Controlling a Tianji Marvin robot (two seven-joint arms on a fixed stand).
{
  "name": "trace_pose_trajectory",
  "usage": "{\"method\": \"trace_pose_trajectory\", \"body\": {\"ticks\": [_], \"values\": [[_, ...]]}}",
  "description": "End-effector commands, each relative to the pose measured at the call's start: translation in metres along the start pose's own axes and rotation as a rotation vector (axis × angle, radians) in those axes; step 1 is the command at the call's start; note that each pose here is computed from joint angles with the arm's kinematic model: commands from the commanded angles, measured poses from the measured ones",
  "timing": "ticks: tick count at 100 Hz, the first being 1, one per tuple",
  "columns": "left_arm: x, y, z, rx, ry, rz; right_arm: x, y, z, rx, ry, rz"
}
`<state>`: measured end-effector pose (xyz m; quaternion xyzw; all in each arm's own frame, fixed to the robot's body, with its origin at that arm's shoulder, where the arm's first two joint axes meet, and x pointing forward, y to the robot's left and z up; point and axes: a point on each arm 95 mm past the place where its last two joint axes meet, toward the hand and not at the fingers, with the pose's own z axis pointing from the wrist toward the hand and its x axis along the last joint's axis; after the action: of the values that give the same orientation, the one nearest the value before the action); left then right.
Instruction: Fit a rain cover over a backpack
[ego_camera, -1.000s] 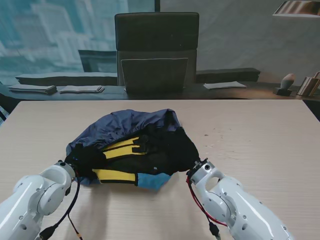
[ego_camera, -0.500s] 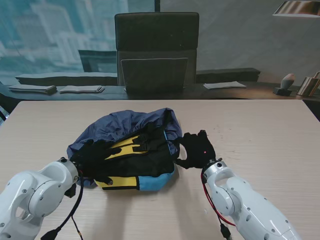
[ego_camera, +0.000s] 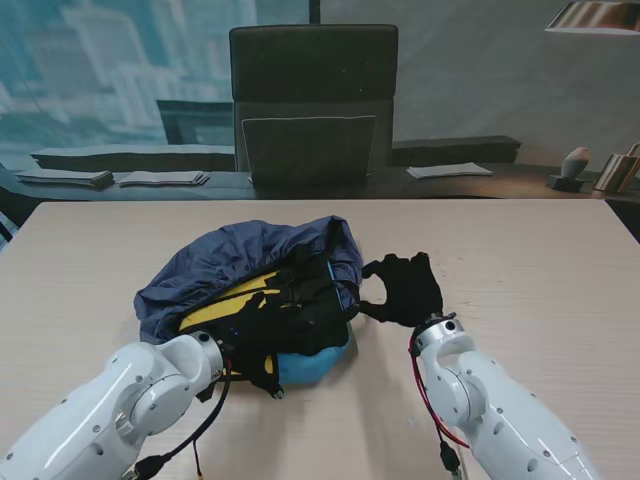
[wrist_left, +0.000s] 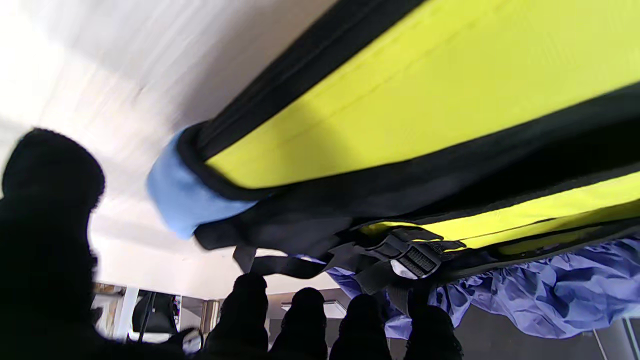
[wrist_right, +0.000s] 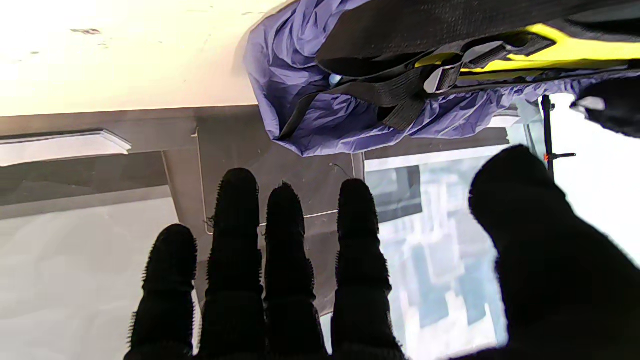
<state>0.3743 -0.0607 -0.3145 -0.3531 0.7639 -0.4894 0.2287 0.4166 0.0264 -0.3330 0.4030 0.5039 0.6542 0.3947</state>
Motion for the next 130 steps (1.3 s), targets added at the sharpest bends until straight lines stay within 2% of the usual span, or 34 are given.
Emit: {"method": "trace_pose_trajectory", "body": {"ticks": [1, 18, 36, 53, 61, 69, 95, 107, 130], "values": [[0.001, 0.013, 0.01, -0.009, 0.015, -0.034, 0.0, -0.001, 0.001, -0.005, -0.012, 0.022], [-0.005, 0.025, 0.023, -0.009, -0.037, 0.062, 0.0, 0.0, 0.002, -0.012, -0.014, 0.024], [-0.012, 0.033, 0.031, 0.072, -0.068, 0.124, 0.002, -0.001, 0.002, -0.004, -0.024, 0.044], [-0.015, 0.035, 0.036, 0.135, -0.106, 0.113, 0.002, -0.001, 0.002, 0.008, -0.027, 0.057], [-0.016, 0.034, 0.032, 0.179, -0.136, 0.072, 0.001, -0.002, 0.002, 0.021, -0.029, 0.058], [-0.018, 0.032, 0.024, 0.224, -0.167, -0.009, -0.001, -0.002, 0.004, 0.022, -0.035, 0.054], [-0.026, 0.019, -0.002, 0.434, -0.232, -0.23, -0.002, -0.006, 0.023, 0.061, -0.031, 0.013], [-0.029, 0.012, -0.009, 0.519, -0.261, -0.312, 0.002, -0.017, 0.033, 0.099, -0.049, 0.001], [-0.033, 0.007, -0.013, 0.588, -0.286, -0.39, 0.013, -0.045, 0.048, 0.185, -0.098, -0.005]]}}
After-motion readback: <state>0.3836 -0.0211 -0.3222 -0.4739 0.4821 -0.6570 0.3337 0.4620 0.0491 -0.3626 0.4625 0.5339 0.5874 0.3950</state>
